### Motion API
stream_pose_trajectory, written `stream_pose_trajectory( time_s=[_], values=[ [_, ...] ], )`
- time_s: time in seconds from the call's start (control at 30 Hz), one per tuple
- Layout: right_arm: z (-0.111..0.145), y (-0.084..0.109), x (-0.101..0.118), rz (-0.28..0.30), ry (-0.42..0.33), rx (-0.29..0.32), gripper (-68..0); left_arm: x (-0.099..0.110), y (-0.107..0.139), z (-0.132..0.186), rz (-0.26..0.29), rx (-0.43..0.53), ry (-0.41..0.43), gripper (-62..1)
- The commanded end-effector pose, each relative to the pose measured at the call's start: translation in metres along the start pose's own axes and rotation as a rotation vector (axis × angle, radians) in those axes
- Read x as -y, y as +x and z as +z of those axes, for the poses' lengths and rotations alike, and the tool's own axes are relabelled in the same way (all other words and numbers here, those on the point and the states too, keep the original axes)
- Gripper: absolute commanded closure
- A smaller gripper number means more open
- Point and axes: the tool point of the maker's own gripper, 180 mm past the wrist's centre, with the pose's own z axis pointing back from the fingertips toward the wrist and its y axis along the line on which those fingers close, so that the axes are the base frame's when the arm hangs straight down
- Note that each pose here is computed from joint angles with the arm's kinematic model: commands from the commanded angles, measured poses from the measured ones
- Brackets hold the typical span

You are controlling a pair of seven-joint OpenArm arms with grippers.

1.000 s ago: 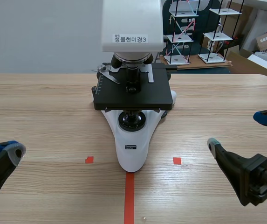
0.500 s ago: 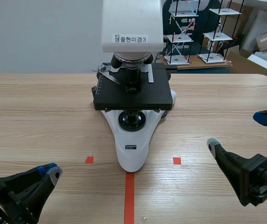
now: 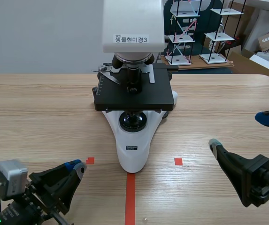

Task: Point at the diaphragm

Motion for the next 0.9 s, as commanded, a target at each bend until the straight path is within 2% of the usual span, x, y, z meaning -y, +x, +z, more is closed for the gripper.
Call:
stream_pose_trajectory(
  time_s=[0.0, 0.2, 0.6, 0.77, 0.87],
  values=[
    [0.0, 0.009, 0.003, 0.014, 0.0, 0.027, -67.9, 0.003, 0.011, -0.013, 0.005, 0.053, -0.019, -8.3],
    [0.0, 0.009, 0.003, 0.014, 0.0, 0.027, -67.9, 0.01, 0.005, -0.043, 0.012, 0.017, -0.061, -8.3],
    [0.0, 0.009, 0.003, 0.014, 0.0, 0.027, -67.9, 0.014, 0.021, -0.079, 0.006, 0.068, -0.079, -8.3],
    [0.0, 0.009, 0.003, 0.014, 0.0, 0.027, -67.9, 0.015, 0.024, -0.088, 0.025, 0.09, -0.069, -8.3],
    [0.0, 0.009, 0.003, 0.014, 0.0, 0.027, -67.9, 0.006, 0.024, -0.09, 0.063, 0.107, -0.019, -8.3]
  ],
)
